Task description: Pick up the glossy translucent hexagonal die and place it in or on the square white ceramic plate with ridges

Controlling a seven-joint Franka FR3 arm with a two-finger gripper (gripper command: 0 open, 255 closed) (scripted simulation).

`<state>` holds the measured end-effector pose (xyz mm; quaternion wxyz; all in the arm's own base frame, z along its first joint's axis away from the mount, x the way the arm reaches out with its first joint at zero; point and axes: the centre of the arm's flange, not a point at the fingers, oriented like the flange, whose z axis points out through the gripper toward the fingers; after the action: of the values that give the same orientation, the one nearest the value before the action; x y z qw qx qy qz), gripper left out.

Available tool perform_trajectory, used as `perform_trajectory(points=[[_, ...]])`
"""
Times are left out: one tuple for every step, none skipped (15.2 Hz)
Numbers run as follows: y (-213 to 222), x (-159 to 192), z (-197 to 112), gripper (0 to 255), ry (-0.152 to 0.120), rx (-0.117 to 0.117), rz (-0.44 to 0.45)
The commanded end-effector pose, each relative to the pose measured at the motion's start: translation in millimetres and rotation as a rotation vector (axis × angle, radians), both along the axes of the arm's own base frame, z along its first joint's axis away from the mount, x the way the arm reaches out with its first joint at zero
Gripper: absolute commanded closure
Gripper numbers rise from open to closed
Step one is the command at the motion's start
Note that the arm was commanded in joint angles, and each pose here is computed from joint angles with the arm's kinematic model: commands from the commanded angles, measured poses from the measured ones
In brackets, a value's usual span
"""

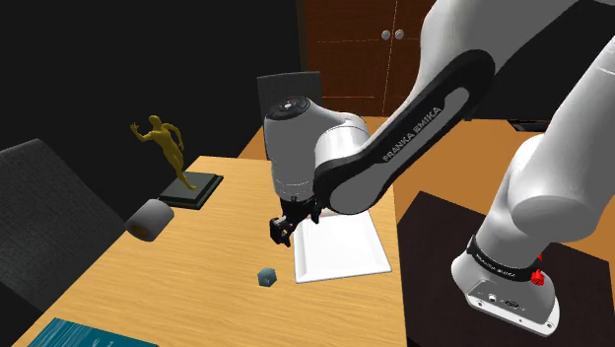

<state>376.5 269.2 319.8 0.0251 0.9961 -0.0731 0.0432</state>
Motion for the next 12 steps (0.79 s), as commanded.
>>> perform_trajectory(points=[[22.2,4.4,-15.5,0,-0.010,-0.003,-0.002],[31.8,7.7,-24.2,0,-0.014,-0.005,-0.002],[41.4,11.0,-32.9,0,-0.018,-0.008,-0.002],[51.0,14.3,-41.6,0,-0.022,-0.010,-0.003],[60.5,17.7,-50.3,0,-0.026,-0.013,-0.003],[70.0,21.1,-59.0,0,-0.030,-0.015,-0.003],[79.5,24.6,-67.8,0,-0.034,-0.017,-0.004],[89.0,28.1,-76.5,0,-0.038,-0.020,-0.004],[98.4,31.6,-85.3,0,-0.042,-0.022,-0.004],[106.3,34.6,-92.6,0,-0.045,-0.024,-0.004],[105.9,35.3,-97.8,0,-0.045,-0.024,-0.004],[105.4,36.0,-103.0,0,-0.045,-0.024,-0.004]])
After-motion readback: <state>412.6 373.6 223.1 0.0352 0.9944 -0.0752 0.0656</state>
